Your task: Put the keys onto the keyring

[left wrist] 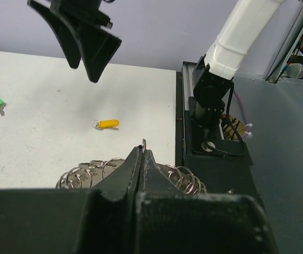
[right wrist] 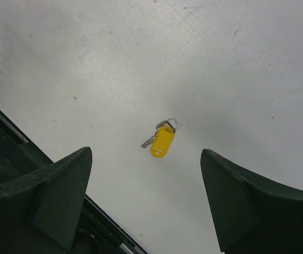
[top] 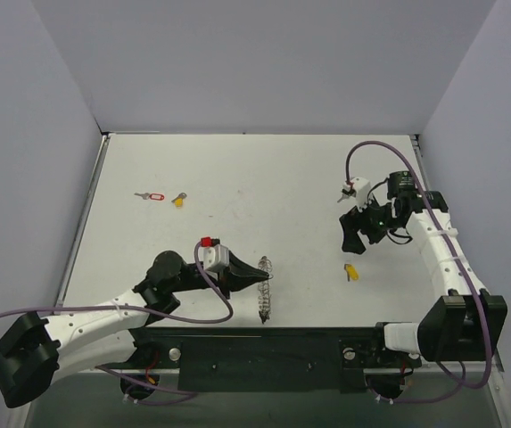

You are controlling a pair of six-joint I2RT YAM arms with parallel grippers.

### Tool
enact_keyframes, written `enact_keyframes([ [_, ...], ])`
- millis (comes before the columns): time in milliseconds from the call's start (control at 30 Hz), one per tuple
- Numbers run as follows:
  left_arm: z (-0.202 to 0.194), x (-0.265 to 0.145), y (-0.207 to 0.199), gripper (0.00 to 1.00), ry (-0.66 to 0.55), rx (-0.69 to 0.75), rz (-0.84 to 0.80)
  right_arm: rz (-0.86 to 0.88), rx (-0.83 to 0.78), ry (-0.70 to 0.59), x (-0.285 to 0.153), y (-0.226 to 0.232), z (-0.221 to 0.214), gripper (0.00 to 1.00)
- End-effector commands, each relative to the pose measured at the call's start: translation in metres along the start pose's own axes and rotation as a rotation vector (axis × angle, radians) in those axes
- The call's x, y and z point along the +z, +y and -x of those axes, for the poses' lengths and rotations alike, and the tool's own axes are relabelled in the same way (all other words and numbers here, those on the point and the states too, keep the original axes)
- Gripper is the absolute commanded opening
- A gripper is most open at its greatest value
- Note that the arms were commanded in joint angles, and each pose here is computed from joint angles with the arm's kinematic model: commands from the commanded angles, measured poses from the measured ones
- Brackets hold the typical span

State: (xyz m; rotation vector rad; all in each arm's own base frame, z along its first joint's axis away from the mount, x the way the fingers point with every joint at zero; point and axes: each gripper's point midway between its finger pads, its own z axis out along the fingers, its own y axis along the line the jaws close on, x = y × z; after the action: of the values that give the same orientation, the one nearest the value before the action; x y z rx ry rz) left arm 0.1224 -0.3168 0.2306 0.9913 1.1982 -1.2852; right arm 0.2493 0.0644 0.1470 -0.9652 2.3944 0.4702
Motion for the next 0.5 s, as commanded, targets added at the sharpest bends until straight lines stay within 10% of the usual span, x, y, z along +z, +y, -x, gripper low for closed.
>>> enact_keyframes([
  [0, 0.049, 0.003, -0.006, 0.00, -0.067, 0.106, -0.024, -0.026, 0.099, 0.103, 0.017, -0.004, -0.033, 0.78],
  [467, 0.054, -0.010, -0.006, 0.00, -0.087, 0.129, 0.012, 0.073, 0.371, 0.236, 0.053, -0.025, -0.058, 0.49],
])
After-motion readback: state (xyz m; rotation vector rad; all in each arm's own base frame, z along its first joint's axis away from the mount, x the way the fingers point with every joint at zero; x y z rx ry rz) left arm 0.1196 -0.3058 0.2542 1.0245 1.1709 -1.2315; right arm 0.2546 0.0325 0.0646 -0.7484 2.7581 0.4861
